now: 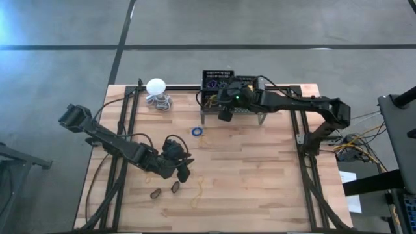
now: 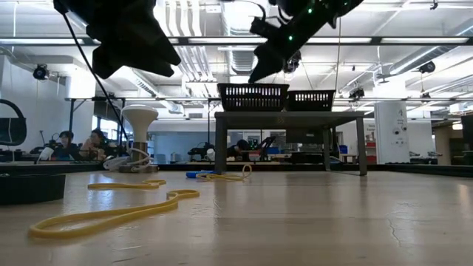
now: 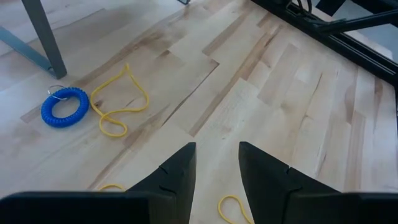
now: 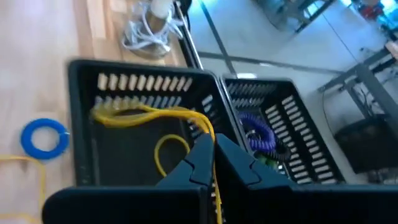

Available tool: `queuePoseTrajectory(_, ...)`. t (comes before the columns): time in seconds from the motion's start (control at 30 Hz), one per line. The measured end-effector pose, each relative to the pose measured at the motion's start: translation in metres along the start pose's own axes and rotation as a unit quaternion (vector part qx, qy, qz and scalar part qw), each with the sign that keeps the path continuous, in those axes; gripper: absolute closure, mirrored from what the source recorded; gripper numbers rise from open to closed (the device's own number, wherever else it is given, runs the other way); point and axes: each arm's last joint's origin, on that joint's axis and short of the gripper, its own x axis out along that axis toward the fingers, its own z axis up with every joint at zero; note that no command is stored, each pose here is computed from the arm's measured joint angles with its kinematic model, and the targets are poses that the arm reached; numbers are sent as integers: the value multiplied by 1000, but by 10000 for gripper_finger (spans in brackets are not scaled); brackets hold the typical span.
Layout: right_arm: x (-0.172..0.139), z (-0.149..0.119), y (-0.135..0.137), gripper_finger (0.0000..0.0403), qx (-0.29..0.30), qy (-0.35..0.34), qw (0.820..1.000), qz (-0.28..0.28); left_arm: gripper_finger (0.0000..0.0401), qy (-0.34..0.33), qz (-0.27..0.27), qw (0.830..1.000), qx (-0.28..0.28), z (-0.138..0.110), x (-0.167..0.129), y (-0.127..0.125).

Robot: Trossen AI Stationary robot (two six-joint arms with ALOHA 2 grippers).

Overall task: Pick & Place Office Desk Supplies
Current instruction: Put the yellow rubber band into the bottom left black bin, then put the black spring keychain into the top left black bin

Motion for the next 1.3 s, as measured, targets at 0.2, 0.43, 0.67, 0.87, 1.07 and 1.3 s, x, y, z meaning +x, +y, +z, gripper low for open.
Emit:
queuePoseTrajectory(0.2,7,-6,-1,394,5,45,999,8,274,0,0,1000,-1,0,0,0)
queuePoseTrajectory(0.43,-10,5,-11,344,30,31,999,3,274,-1,-1,1000,-5,0,0,0)
queuePoseTrajectory(0.67,-51,14,-17,279,82,-3,997,7,274,-2,-3,1000,-6,0,0,-1)
queuePoseTrajectory(0.87,-93,16,18,271,89,-51,989,103,274,-2,-3,1000,-15,0,0,-1)
queuePoseTrajectory(1.07,-119,-4,78,287,61,-89,975,193,274,28,-18,999,-13,-1,-1,-2)
queuePoseTrajectory(1.3,-118,-57,130,303,75,-53,970,226,274,181,35,980,-69,-21,-9,12)
